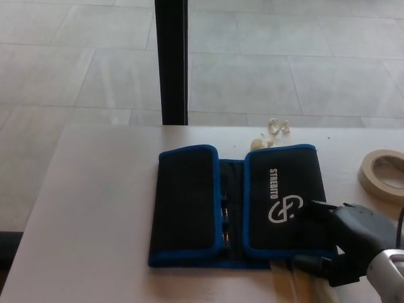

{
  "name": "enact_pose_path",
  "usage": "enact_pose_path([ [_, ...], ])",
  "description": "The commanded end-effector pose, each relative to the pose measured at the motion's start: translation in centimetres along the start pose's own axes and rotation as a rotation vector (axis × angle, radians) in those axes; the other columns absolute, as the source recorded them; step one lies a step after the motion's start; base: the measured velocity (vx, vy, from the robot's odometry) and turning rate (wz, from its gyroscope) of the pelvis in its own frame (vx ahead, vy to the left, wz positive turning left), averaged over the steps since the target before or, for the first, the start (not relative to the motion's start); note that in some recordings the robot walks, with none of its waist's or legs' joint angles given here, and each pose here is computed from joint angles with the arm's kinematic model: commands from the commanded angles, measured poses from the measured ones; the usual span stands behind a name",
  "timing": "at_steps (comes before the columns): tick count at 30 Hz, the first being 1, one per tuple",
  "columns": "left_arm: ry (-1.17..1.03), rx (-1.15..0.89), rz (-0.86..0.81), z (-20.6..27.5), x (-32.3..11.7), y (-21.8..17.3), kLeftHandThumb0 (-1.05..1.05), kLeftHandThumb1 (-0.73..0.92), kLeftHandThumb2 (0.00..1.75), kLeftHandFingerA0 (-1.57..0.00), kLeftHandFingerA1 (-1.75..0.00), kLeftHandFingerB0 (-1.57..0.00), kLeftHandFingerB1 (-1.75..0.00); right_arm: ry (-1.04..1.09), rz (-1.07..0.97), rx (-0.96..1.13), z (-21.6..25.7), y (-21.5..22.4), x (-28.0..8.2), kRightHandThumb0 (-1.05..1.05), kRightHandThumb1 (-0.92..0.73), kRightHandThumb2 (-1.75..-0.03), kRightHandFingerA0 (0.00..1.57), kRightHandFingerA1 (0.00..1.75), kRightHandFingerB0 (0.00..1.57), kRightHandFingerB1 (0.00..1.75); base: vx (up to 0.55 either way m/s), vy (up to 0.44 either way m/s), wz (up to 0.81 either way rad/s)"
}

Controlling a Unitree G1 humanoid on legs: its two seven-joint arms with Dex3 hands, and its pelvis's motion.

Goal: The robot uses its right hand to lift an edge of the toolkit kept in middle of the desk and make one fold in it

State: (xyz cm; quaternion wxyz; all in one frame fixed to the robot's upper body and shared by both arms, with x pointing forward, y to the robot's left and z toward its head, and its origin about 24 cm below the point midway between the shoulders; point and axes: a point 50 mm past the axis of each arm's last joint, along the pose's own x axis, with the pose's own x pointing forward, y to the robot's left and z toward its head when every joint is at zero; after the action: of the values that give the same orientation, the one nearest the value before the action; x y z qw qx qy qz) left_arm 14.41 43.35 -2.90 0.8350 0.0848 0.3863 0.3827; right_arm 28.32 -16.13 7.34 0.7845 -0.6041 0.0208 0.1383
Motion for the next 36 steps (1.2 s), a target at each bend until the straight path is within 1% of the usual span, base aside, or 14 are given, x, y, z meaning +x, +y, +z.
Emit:
enact_pose_path([
  [1,-0.012,0.133,0.040,1.3,0.1,1.6,-0.56,0.60,0.58,-0.71,-0.81,-0.55,-0.58,-0.410,-0.103,-0.696,4.3,-1.4,-3.6,-0.48,-0.81,-0.64,0.53,0.65,0.39,0.44,0.00,0.000,0.00],
  [11,0.005,0.136,0.042,0.8,0.0,1.8,-0.55,0.61,0.58,-0.73,-0.81,-0.52,-0.60,-0.228,-0.194,-0.377,1.9,-12.3,-4.2,-0.52,-0.74,-0.62,0.59,0.66,0.38,0.39,0.00,0.000,0.00],
  [12,0.006,0.140,0.040,0.7,0.0,1.8,-0.56,0.61,0.58,-0.73,-0.81,-0.53,-0.59,-0.236,-0.220,-0.334,1.4,-13.2,-4.5,-0.54,-0.58,-0.94,0.62,0.74,0.36,0.54,0.00,0.000,0.00],
  [13,0.007,0.139,0.044,0.7,0.0,1.8,-0.56,0.61,0.58,-0.73,-0.84,-0.52,-0.61,-0.221,-0.234,-0.308,1.0,-14.3,-4.8,-0.52,-0.73,-0.61,0.63,0.64,0.44,0.40,0.00,0.000,0.00],
  [19,0.010,0.127,0.039,0.5,0.0,2.0,-0.57,0.62,0.58,-0.72,-0.82,-0.50,-0.59,-0.083,-0.377,-0.136,-3.1,-18.8,-7.2,-0.47,-0.66,-0.60,0.65,0.44,0.49,0.39,0.00,0.000,0.00],
  [20,0.012,0.132,0.042,0.4,0.0,2.0,-0.56,0.62,0.58,-0.71,-0.79,-0.53,-0.58,-0.032,-0.436,-0.076,-4.9,-19.7,-8.0,-0.52,-0.54,-0.84,0.56,0.56,0.42,0.50,0.00,0.000,0.00],
  [22,0.011,0.130,0.042,0.4,0.0,2.1,-0.56,0.62,0.58,-0.72,-0.80,-0.49,-0.57,0.029,-0.487,-0.016,-6.8,-20.5,-8.9,-0.49,-0.55,-0.82,0.57,0.55,0.40,0.49,0.00,0.000,0.00],
  [23,0.012,0.122,0.043,0.4,0.0,2.0,-0.56,0.61,0.58,-0.72,-0.80,-0.49,-0.57,0.055,-0.532,0.032,-8.0,-20.8,-9.4,-0.44,-0.64,-0.59,0.65,0.46,0.46,0.39,0.00,0.000,0.00],
  [25,0.014,0.101,0.045,0.4,0.0,2.0,-0.56,0.61,0.57,-0.71,-0.79,-0.47,-0.57,0.139,-0.673,0.237,-12.0,-21.5,-11.3,-0.54,-0.51,-0.86,0.62,0.63,0.41,0.52,0.00,0.000,0.00],
  [27,0.014,0.093,0.043,0.3,0.0,2.0,-0.55,0.62,0.58,-0.71,-0.80,-0.47,-0.57,0.167,-0.743,0.335,-13.9,-21.5,-12.4,-0.50,-0.61,-0.59,0.71,0.56,0.49,0.40,0.00,0.000,0.00],
  [28,0.014,0.096,0.043,0.3,0.0,2.0,-0.56,0.62,0.58,-0.70,-0.79,-0.49,-0.56,0.218,-0.772,0.402,-15.5,-21.5,-13.2,-0.64,-0.54,-0.91,0.64,0.71,0.43,0.54,0.00,0.000,0.00],
  [29,0.015,0.095,0.044,0.2,0.0,2.0,-0.56,0.62,0.58,-0.70,-0.79,-0.49,-0.56,0.234,-0.776,0.422,-15.9,-21.5,-13.4,-0.64,-0.54,-0.91,0.64,0.71,0.43,0.54,0.00,0.000,0.00],
  [30,0.017,0.094,0.044,0.2,-0.1,2.1,-0.56,0.62,0.59,-0.72,-0.84,-0.47,-0.57,0.272,-0.816,0.455,-17.1,-21.3,-14.0,-0.62,-0.63,-0.60,0.71,0.72,0.50,0.46,0.00,0.000,0.00],
  [36,0.014,0.085,0.037,0.0,-0.1,2.0,-0.57,0.62,0.59,-0.72,-0.79,-0.48,-0.55,0.596,-1.087,0.716,-24.6,-15.7,-19.0,-0.68,-0.66,-0.60,0.65,0.82,0.43,0.62,0.00,0.000,0.00],
])
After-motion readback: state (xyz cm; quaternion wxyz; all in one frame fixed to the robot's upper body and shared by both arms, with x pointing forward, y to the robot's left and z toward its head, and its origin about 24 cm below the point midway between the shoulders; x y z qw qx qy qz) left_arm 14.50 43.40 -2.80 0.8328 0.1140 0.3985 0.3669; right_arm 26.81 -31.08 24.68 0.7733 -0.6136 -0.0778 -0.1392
